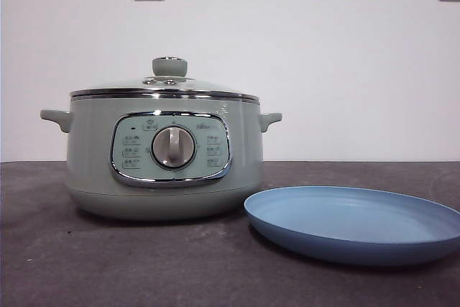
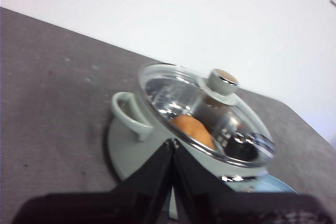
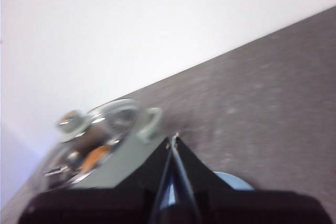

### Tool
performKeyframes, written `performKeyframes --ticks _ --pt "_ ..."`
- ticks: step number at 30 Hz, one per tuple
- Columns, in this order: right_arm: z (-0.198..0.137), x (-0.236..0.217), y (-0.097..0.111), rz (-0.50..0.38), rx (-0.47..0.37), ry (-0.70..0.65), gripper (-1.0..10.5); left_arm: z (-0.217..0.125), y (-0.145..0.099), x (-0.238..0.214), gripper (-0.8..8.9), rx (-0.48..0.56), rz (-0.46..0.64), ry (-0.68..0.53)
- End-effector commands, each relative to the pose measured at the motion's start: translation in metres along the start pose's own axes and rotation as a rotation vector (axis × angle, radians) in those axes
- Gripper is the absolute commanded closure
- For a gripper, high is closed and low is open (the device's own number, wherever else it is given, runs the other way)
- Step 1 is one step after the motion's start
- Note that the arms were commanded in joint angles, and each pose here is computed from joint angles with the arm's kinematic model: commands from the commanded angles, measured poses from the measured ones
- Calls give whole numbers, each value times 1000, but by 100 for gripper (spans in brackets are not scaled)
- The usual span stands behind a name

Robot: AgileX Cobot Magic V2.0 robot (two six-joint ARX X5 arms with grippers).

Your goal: Take the potato out from the steamer,put the potato on the plate,close the lid

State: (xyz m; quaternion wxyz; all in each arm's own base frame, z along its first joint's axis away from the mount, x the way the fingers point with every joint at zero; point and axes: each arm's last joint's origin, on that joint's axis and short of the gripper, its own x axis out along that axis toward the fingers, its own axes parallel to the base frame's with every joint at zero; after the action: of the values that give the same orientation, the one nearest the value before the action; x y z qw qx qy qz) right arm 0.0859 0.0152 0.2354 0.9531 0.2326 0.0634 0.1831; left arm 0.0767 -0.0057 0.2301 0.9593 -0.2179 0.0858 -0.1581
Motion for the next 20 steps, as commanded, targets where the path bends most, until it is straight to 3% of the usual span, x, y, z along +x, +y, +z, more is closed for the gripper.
performKeyframes --ticks 1,14,20 --pt "18 1 11 43 -46 48 958 15 -9 -2 822 55 -38 43" --pt "90 15 51 222 -287 479 958 69 -42 -6 822 233 -223 323" --pt "105 18 63 282 -338 638 958 81 -51 -6 822 264 -266 430"
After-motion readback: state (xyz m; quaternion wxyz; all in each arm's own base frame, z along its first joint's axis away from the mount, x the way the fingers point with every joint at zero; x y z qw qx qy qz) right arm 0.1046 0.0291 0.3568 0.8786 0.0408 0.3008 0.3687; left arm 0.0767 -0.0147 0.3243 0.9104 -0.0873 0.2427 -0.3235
